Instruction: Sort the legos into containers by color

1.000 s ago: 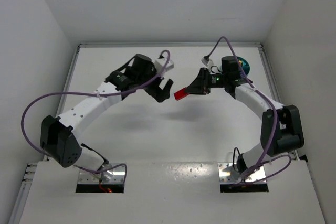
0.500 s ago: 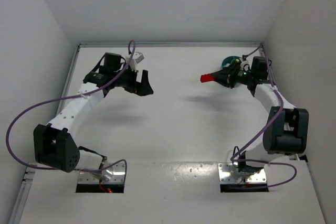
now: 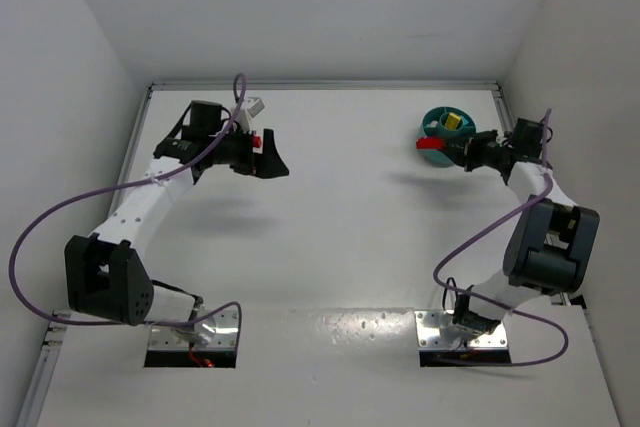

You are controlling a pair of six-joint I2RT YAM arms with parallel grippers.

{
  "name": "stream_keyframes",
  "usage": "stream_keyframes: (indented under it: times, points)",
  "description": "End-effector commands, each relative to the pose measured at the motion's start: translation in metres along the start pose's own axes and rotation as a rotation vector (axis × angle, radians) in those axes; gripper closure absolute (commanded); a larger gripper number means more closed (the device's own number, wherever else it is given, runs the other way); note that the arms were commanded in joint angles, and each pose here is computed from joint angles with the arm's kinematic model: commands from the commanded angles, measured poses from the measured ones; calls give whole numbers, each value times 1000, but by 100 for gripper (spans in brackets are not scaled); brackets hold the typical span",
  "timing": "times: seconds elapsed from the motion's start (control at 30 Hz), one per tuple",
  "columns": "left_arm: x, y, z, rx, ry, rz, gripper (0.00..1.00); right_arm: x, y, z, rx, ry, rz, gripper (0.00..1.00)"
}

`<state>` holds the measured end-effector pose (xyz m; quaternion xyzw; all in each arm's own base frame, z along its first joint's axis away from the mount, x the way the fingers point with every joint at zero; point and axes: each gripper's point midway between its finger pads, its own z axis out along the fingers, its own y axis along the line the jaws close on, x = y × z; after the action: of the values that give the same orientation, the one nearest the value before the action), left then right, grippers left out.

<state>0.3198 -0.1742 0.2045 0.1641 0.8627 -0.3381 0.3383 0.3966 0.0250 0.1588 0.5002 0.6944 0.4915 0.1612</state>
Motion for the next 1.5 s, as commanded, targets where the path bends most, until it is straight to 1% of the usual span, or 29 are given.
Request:
stream_keyframes:
  times: [0.0,0.03,0.07,0.13,0.17,0.23,0.27,0.3,0.33,0.37,0.4,0.43,0.5,0.53,0.57,0.63,0.67,0.7,0.77,0.8,0.83,0.87,0.93,0.97,1.1,1.23,1.3,1.4,1.47]
  points:
    - [-6,-1,3,36,-23,-28,0,-8,11,-6,-55,-5,85,100]
    - [-5,3,4,37,-18,-40,0,-13,15,-9,-79,-19,66,100]
    - [-9,2,3,37,-26,-34,0,-12,23,-9,-107,-2,37,100]
    - [-7,2,5,50,-17,-30,0,-12,40,-10,-178,9,-80,100]
    - [-7,2,5,50,-17,-30,0,-5,57,-15,-234,62,-146,100]
    - [-7,1,4,62,-16,0,0,-7,73,-17,-317,96,-295,100]
    - [-7,-1,4,76,-15,14,0,-4,82,-18,-352,149,-398,100]
    - [-8,-4,2,87,-21,20,0,-3,85,-18,-358,177,-449,100]
    - [-4,-3,3,86,-15,25,0,3,102,-22,-401,213,-659,100]
    - [-4,-5,0,86,-16,26,0,1,104,-21,-401,227,-743,100]
    - [-4,-4,0,86,-16,38,0,1,108,-19,-347,257,-748,100]
    - [-2,-6,-1,95,-15,50,0,-10,101,-15,-341,215,-1004,100]
    - [-3,-8,-3,96,-24,67,0,-15,95,-17,-239,190,-1149,100]
    - [-3,-8,-3,96,-24,67,0,-20,91,-15,-231,179,-1227,100]
    - [-1,-8,-4,95,-17,62,0,-24,93,-17,-233,151,-1352,100]
    - [1,-6,-4,86,-18,72,0,-32,87,-16,-200,125,-1435,100]
    - [1,-6,-4,86,-18,72,0,-35,84,-18,-194,121,-1552,100]
    - [1,-6,-4,86,-18,72,0,-36,87,-21,-185,116,-1609,100]
    - [1,-6,-4,86,-18,81,0,-33,74,-19,-162,169,-1638,100]
    - [1,-6,-4,86,-18,81,0,-36,73,-17,-164,180,-1696,100]
    - [1,-6,-4,86,-18,81,0,-34,65,-19,-153,216,-1684,100]
    - [2,-4,-2,86,-11,76,0,-35,60,-17,-153,230,-1713,100]
    - [-2,-5,-3,86,-18,81,0,-40,59,-15,-147,217,-1741,100]
    - [-2,-5,-3,86,-18,81,0,-42,52,-12,-131,217,-1719,100]
    - [-2,-4,-3,77,-19,81,0,-49,52,-1,-119,170,-1711,100]
    - [-2,-2,-3,68,-20,81,0,-53,52,12,-66,128,-1759,100]
    - [-2,-2,-3,68,-20,81,0,-51,41,26,-42,162,-1752,100]
    - [0,0,-1,67,-12,76,0,-53,44,33,-2,153,-1757,100]
    - [0,0,-1,67,-12,75,0,-58,51,35,23,122,-1778,100]
